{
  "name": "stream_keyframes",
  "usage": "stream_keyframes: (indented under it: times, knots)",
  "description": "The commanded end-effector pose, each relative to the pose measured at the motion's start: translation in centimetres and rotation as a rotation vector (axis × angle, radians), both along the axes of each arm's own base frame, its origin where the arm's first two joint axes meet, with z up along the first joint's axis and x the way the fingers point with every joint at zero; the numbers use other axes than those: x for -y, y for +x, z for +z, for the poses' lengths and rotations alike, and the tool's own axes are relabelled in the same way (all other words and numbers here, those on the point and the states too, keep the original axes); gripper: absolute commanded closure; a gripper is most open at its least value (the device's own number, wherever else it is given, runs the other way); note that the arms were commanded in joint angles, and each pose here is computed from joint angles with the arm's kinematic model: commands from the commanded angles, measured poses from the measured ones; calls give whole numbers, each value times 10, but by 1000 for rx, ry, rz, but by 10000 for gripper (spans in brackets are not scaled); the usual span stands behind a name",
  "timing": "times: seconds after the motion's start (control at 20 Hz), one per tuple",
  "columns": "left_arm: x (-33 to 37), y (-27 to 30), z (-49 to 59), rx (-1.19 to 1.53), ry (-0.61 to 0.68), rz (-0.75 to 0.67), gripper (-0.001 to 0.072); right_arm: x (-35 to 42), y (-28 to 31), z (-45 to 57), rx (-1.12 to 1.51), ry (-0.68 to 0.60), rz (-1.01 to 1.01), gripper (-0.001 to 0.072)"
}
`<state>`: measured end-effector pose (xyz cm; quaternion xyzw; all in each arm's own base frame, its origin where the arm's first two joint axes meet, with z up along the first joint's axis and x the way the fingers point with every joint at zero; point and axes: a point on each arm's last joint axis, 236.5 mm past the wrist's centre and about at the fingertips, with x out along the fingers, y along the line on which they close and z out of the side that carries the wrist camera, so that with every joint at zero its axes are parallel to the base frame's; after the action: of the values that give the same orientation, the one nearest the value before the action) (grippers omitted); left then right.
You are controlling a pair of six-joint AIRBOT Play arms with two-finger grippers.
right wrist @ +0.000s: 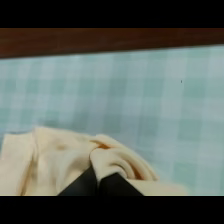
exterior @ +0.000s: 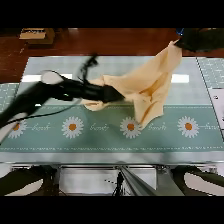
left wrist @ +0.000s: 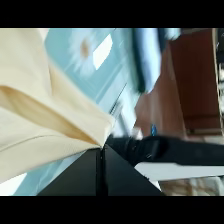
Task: Fold the shirts.
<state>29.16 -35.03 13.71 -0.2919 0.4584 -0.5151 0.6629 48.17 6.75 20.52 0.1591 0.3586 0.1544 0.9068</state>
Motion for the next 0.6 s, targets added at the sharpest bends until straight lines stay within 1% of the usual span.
stream_keyframes:
  times: [0.0,0.15,0.25,0.3,0.4,0.5,0.55]
  knots:
    - [-74,3,146,375,-123,213,686,6,-21,90,254,-11,-48,682]
    - [-150,-19,261,683,-188,471,686,11,-69,184,518,-15,-102,682]
    - [-189,-50,321,886,-192,620,686,20,-112,245,705,-36,-155,683]
    - [-204,-65,345,980,-171,689,687,25,-135,270,787,-48,-185,682]
    - [-229,-92,376,1143,-53,833,686,39,-185,310,921,-84,-256,683]
    - [-248,-111,390,1198,69,977,687,54,-229,327,979,-130,-332,683]
    - [-250,-119,391,1204,112,1012,686,61,-247,329,985,-151,-368,682]
